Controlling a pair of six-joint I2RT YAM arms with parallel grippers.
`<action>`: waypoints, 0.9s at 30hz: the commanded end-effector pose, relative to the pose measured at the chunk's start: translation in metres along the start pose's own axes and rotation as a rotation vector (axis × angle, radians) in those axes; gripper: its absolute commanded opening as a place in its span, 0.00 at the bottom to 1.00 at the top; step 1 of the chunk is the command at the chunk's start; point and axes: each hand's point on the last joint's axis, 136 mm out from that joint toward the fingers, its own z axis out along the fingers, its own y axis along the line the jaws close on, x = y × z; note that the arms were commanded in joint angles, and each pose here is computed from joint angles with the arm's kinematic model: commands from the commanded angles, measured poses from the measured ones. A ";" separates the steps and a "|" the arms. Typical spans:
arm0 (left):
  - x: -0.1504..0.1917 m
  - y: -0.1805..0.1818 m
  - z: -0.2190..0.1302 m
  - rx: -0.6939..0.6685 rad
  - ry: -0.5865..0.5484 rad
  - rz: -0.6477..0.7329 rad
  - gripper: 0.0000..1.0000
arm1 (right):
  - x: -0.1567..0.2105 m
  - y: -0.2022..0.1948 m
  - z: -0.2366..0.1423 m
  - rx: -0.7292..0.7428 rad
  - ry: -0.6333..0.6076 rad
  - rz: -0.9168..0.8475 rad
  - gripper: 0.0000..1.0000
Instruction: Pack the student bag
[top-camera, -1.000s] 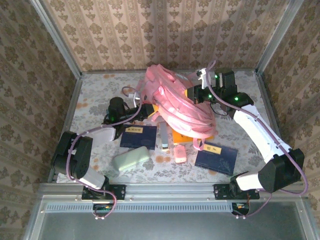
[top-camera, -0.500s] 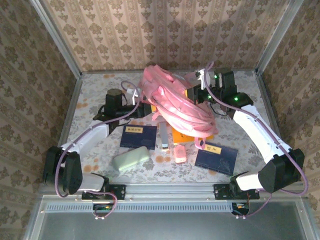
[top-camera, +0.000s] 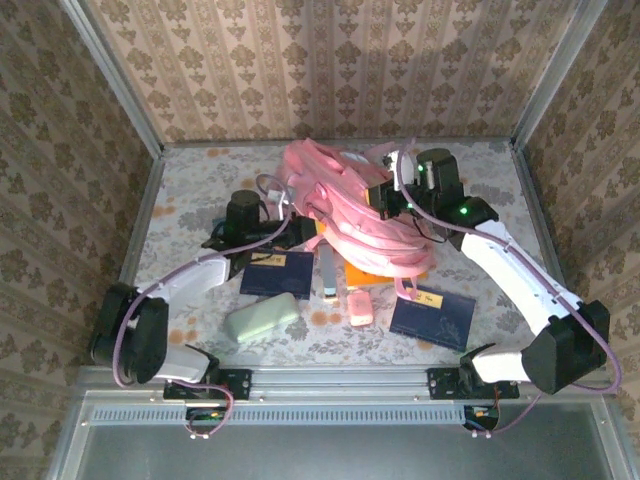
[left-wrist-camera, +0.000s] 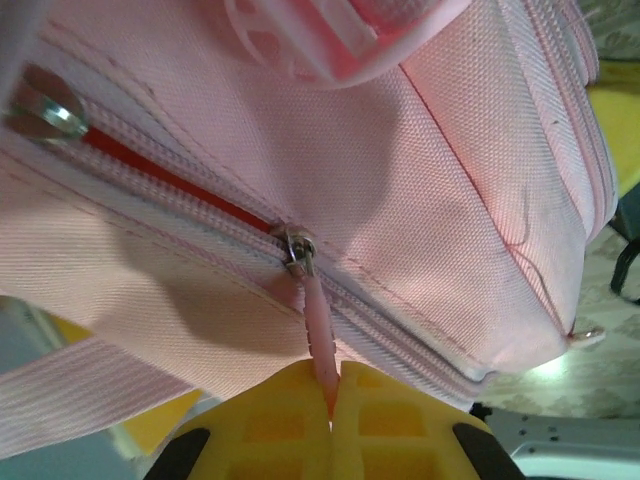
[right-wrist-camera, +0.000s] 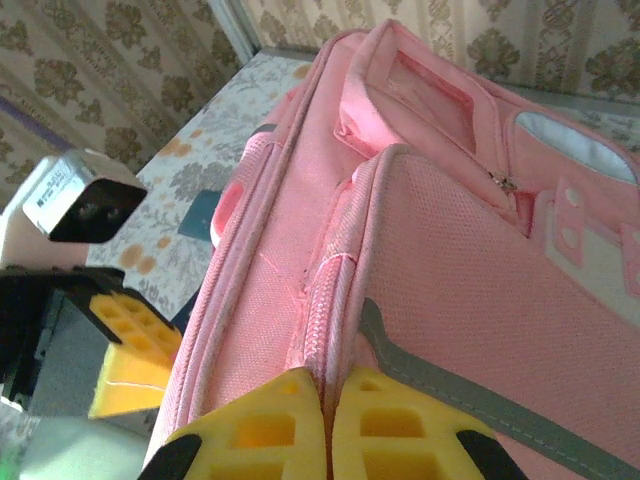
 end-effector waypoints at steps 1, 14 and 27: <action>-0.009 -0.032 0.010 0.145 -0.045 -0.004 0.02 | -0.038 0.000 -0.012 0.039 -0.178 0.011 0.00; 0.009 -0.055 0.038 0.318 -0.065 -0.113 0.00 | -0.043 -0.012 -0.009 0.108 -0.199 0.039 0.00; 0.048 -0.088 0.050 0.307 0.042 -0.059 0.03 | -0.028 -0.025 0.013 0.159 -0.154 0.056 0.00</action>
